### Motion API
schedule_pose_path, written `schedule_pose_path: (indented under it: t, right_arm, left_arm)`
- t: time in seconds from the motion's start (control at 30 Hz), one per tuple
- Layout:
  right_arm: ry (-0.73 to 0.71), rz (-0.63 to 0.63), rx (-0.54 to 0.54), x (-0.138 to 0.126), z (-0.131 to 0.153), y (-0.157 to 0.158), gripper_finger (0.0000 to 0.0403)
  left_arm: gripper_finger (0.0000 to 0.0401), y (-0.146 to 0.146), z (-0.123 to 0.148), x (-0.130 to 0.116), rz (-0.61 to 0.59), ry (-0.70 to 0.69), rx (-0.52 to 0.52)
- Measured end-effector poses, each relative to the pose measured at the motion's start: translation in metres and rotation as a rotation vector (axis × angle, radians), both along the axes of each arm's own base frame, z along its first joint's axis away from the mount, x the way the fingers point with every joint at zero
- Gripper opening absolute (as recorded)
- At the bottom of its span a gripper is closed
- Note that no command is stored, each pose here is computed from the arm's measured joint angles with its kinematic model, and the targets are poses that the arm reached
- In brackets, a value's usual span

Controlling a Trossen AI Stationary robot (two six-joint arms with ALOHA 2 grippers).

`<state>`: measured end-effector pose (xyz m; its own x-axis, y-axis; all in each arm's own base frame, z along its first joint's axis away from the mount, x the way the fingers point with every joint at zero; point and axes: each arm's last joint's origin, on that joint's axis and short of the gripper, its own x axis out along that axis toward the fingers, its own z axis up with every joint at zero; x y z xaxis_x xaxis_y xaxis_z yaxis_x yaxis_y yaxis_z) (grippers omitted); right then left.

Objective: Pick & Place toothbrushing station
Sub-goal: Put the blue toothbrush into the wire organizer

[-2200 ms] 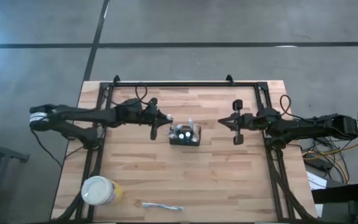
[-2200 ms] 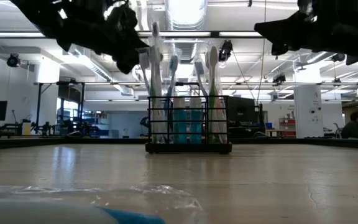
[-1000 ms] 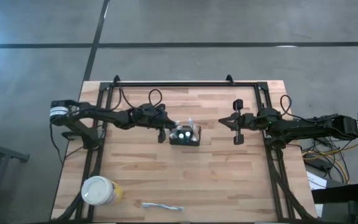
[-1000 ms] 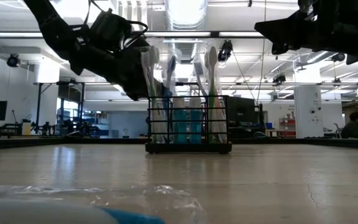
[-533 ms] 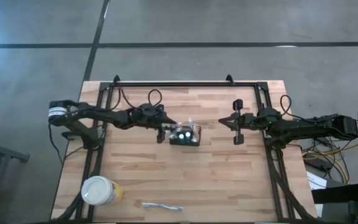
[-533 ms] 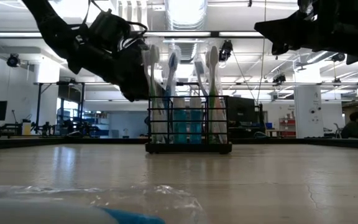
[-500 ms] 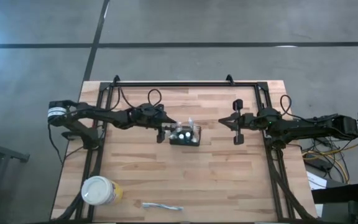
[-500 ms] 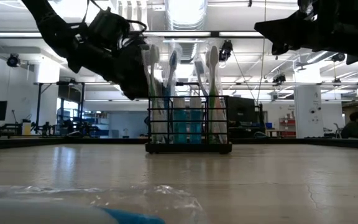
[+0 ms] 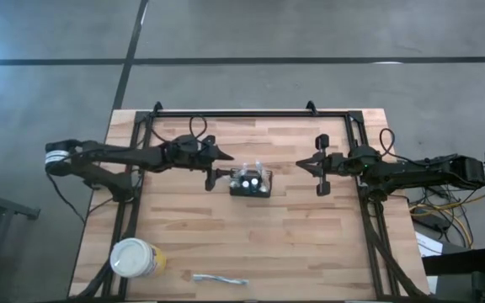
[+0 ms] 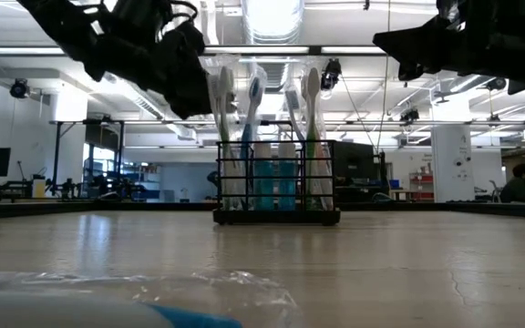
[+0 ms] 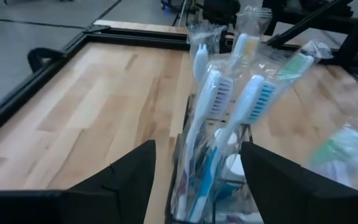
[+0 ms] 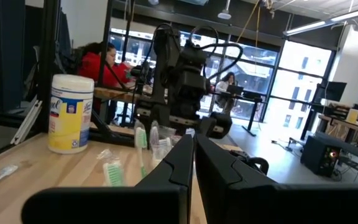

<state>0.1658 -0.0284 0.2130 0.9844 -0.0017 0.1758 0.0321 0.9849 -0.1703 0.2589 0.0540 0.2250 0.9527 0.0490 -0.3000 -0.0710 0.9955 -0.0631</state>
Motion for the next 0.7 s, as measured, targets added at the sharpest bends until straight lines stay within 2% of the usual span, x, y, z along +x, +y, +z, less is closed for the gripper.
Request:
schedule_pose_path:
  t: [0.2,0.37,0.5,0.63,0.7]
  right_arm:
    - [0.001,0.000,0.000,0.000,0.000,0.000,0.0013]
    - [0.005,-0.001,-0.003,0.000,0.000,0.000,0.0013]
    - [0.005,-0.001,-0.003,0.000,0.000,0.000,0.0013]
    - [0.004,-0.004,-0.019,0.000,0.000,0.000,0.0013]
    - [0.002,-0.004,-0.021,0.000,0.000,0.000,0.0013]
  left_arm:
    - [0.0241,-0.004,0.025,-0.025,0.004,-0.022,0.080]
    - [0.0214,-0.014,0.059,-0.070,-0.005,-0.096,0.179]
    - [0.0136,-0.024,0.073,-0.114,0.022,-0.185,0.249]
    - [0.0023,-0.029,0.053,-0.141,0.069,-0.265,0.219]
    - [0.0012,-0.031,0.041,-0.149,0.082,-0.300,0.204]
